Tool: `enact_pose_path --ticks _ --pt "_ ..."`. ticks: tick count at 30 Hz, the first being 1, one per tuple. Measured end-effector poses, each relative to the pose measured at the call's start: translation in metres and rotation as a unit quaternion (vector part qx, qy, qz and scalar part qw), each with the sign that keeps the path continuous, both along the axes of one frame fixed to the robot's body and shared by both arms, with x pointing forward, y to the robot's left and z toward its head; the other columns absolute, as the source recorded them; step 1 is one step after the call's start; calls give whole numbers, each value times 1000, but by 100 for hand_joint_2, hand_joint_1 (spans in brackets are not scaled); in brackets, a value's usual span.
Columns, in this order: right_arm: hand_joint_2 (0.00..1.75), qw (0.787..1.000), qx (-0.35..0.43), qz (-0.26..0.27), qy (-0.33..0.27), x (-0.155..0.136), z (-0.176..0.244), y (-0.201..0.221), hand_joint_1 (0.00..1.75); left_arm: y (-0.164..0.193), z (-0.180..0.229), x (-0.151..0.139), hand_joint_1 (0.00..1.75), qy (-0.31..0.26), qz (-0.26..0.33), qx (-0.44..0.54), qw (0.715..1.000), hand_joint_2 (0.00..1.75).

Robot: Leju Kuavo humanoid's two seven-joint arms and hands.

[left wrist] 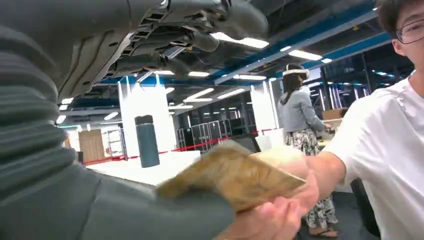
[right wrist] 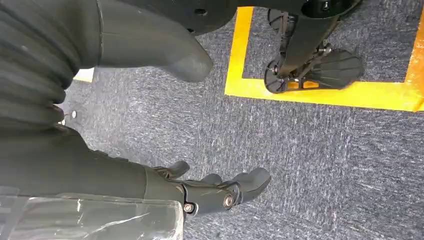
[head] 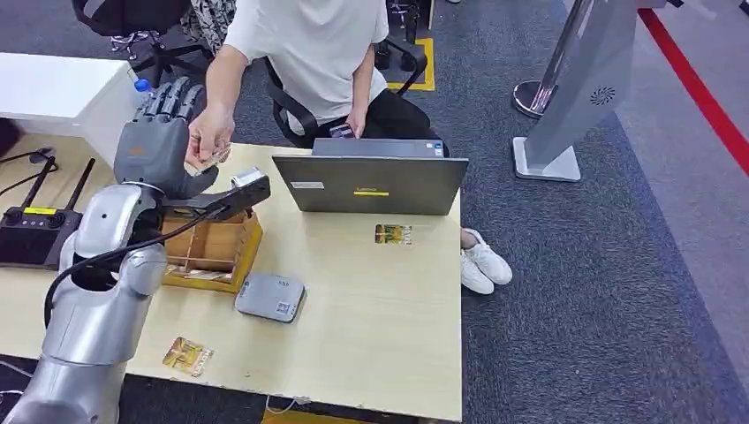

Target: Pass the card to the sensor for recognition and then transmit it.

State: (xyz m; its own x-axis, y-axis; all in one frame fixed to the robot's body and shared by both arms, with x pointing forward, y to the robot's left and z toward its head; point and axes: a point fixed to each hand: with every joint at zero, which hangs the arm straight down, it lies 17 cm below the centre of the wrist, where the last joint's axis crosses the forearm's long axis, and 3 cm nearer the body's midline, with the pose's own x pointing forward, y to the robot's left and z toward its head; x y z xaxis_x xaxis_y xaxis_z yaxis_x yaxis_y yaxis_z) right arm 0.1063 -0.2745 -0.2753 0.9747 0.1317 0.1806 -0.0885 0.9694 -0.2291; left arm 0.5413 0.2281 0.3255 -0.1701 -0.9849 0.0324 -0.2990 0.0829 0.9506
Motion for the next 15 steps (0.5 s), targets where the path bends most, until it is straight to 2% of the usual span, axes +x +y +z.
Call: enact_pose_path --ticks 15 --pt "175 1000 0 1 -1 0 0 0 0 -6 -4 -1 175 14 -23 -17 999 175"
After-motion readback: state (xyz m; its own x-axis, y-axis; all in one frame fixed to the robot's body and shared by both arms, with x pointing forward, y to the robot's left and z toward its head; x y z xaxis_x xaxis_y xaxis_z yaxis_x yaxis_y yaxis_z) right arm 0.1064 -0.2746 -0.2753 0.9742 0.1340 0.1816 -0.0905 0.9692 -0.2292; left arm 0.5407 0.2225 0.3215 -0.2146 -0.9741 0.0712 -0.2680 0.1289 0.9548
